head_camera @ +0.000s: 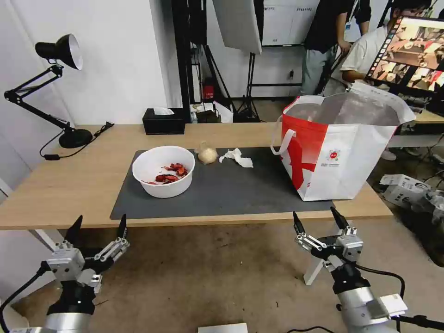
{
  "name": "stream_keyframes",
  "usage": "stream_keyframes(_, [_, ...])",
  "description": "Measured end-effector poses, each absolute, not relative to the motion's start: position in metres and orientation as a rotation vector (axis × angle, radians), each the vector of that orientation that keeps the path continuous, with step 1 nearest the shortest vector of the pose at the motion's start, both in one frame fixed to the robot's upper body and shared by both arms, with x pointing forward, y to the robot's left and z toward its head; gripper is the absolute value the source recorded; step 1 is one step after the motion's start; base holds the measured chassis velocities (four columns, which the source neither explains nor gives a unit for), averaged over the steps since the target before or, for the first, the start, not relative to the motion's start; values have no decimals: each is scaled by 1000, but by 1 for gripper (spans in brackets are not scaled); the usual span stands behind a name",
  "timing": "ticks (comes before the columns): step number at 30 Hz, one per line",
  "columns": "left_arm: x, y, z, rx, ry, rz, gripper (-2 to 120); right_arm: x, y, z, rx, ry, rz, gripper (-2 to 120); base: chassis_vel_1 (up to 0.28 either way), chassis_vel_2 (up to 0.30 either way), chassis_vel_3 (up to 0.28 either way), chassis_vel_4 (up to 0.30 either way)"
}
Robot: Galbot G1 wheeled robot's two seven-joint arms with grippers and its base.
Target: Pick up the trash from the table and place it into the takeout bag.
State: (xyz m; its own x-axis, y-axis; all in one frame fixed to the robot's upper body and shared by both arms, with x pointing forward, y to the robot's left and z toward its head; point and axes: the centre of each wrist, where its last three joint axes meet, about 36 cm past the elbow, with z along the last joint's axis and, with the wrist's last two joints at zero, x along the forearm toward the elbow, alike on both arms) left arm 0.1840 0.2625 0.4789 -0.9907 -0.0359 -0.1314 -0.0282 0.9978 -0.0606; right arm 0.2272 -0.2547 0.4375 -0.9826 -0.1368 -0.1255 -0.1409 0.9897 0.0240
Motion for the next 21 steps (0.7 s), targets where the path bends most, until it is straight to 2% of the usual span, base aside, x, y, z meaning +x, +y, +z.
stream_keyframes(12, [187,250,483,-38,3013,-142,100,230,-255,440,-167,3024,61,100,0,0,0,0])
stream_keyframes(21, [197,243,487,-37,3026,-156,100,286,-259,449,-220,3056,97,100,0,0,0,0])
